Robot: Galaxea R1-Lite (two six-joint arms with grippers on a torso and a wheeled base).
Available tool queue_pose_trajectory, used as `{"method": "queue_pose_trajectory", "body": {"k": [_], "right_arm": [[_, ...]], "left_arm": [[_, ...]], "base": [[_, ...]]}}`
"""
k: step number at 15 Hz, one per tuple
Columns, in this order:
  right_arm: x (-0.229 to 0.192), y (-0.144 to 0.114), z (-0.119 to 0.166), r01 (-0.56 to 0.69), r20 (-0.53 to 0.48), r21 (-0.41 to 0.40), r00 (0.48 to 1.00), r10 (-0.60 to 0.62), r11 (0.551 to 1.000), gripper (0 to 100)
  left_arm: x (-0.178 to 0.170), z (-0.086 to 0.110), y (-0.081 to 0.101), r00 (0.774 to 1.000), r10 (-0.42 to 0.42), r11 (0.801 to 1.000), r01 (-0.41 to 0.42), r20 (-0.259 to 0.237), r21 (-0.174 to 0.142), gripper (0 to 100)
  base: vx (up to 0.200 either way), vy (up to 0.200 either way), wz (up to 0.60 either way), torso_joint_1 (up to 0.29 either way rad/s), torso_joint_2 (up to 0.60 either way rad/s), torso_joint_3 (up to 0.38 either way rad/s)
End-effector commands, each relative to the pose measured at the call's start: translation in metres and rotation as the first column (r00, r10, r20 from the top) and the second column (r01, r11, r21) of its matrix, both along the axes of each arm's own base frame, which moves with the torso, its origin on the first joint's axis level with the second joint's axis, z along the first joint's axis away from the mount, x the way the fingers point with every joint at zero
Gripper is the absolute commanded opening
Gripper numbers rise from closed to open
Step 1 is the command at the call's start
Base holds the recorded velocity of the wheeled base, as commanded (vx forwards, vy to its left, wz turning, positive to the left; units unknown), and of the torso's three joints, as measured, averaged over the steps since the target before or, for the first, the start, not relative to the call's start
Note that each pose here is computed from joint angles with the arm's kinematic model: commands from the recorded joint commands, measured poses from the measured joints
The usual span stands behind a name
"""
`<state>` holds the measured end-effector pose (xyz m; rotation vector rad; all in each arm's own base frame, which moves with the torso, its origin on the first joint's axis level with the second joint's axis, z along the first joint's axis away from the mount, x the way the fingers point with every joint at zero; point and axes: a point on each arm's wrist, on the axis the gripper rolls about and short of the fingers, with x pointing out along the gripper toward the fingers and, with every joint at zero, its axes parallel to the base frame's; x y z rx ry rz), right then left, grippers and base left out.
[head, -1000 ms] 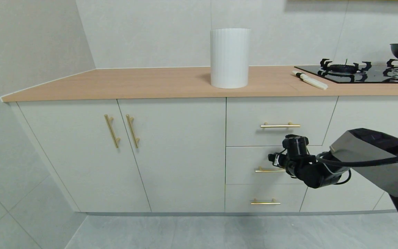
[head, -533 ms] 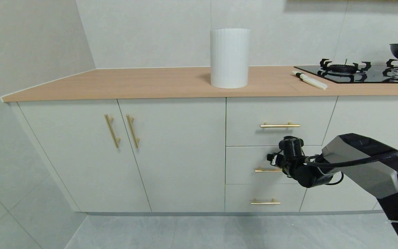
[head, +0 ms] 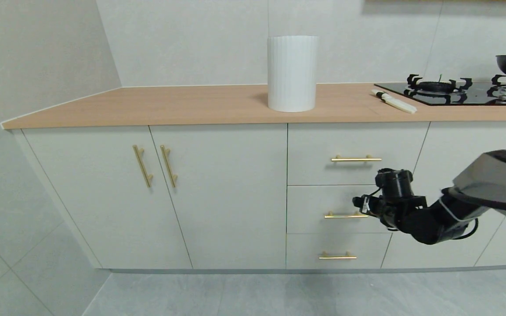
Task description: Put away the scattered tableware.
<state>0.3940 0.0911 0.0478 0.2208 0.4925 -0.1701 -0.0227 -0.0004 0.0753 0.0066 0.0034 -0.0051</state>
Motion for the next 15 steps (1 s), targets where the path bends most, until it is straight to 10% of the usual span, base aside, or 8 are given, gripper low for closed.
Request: {"method": "queue_pose_trajectory", "body": {"k": [1,6,15], "right_arm": [[-0.08,-0.017,0.087,-0.021,0.137,0.006,0.99,0.02,1.0,100],[-0.25,-0.062,0.15,-0.03,0.391,-0.121,0.917,0.076,0.992,100],[-0.415,-0.099,0.119,0.15,0.519,-0.2,0.855,-0.025,0.968,100]], "left_arm": [[0.0,0.0,0.0,1.0,0.001,1.0,-0.001,0.0,0.0,100],[0.0,0.0,0.0,1.0,0.001,1.0,-0.001,0.0,0.0,100],[0.0,0.0,0.0,1.0,0.001,1.0,-0.001,0.0,0.001,100]], "base": [[0.0,0.0,0.0,0.0,0.0,0.0],[0.0,0.0,0.0,0.0,0.0,0.0],[0.0,0.0,0.0,0.0,0.0,0.0]]}}
